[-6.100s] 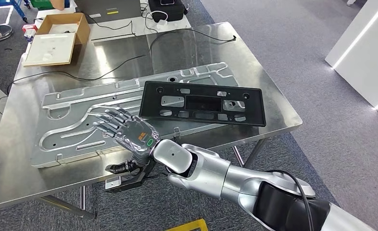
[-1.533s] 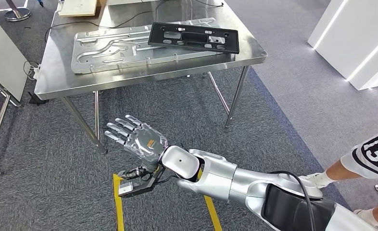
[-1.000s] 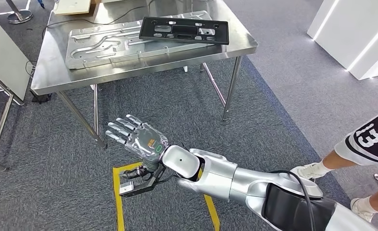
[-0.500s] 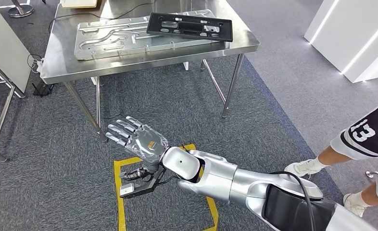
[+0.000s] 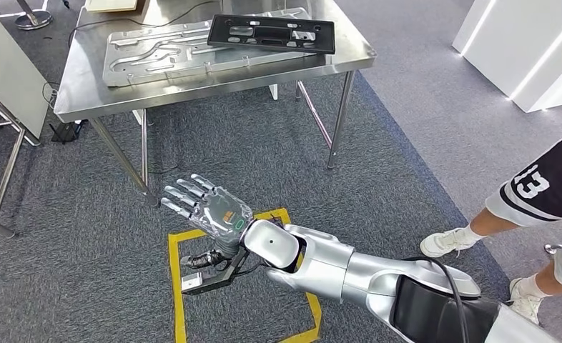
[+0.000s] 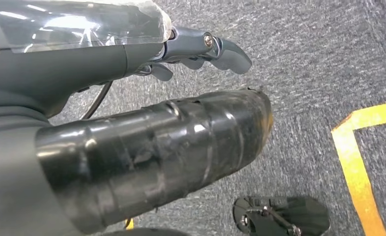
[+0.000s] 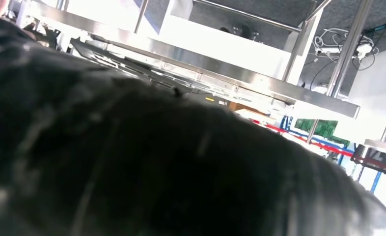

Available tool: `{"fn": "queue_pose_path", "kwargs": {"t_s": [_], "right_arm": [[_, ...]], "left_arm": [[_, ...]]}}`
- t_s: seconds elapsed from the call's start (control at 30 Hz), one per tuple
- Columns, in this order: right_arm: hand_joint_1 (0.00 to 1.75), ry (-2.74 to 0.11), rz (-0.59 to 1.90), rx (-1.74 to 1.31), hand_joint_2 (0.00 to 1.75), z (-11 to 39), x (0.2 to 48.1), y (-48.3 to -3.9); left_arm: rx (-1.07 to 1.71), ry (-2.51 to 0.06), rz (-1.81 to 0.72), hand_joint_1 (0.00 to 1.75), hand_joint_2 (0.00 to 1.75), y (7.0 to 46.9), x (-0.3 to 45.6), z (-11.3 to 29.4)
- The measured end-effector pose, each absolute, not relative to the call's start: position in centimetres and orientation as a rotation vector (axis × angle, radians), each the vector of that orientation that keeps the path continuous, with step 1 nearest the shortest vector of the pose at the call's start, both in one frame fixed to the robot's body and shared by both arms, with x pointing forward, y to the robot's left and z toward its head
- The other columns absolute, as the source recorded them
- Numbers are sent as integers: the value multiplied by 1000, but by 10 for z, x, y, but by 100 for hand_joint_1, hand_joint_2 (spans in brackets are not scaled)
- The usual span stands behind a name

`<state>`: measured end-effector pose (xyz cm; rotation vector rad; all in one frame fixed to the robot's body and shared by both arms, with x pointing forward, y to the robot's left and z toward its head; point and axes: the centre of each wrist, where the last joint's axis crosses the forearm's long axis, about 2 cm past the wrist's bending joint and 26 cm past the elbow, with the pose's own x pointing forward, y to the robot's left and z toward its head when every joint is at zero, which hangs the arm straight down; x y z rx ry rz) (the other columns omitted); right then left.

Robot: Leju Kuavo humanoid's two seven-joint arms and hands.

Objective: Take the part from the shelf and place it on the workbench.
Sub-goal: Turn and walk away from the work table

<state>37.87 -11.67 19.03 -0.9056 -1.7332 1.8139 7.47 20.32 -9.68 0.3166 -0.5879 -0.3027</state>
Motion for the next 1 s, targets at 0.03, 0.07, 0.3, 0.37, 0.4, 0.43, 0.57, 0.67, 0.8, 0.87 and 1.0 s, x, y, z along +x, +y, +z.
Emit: {"fn": "queue_pose_path", "kwargs": {"t_s": [0.03,0.07,0.3,0.37,0.4,0.43,0.57,0.67,0.8,0.87,1.0], "right_arm": [[0,-1735,1812,-904,0,189,378,-117],[0,-1735,1810,-901,0,188,378,-117],[0,-1731,1802,-887,0,183,375,-118],[0,-1731,1800,-886,0,182,374,-118],[0,-1732,1798,-885,0,182,374,-119],[0,-1734,1795,-883,0,181,374,-119],[0,-1746,1771,-862,0,176,371,-120],[0,-1755,1760,-854,0,171,368,-121],[0,-1790,1731,-859,0,169,364,-121],[0,-1809,1720,-865,0,170,363,-120],[0,-1822,1709,-879,0,173,362,-121]], "left_arm": [[317,-588,-303,0,0,203,75,-97],[318,-589,-303,0,0,203,75,-97],[318,-590,-302,0,0,203,75,-97],[318,-591,-302,0,0,203,75,-97],[318,-591,-302,0,0,203,75,-97],[318,-591,-302,0,0,203,75,-97],[318,-591,-299,0,0,203,75,-97],[318,-590,-295,0,0,203,75,-97],[323,-587,-288,0,0,204,74,-97],[327,-587,-285,0,0,204,74,-97],[330,-589,-283,0,0,203,74,-97]]}}
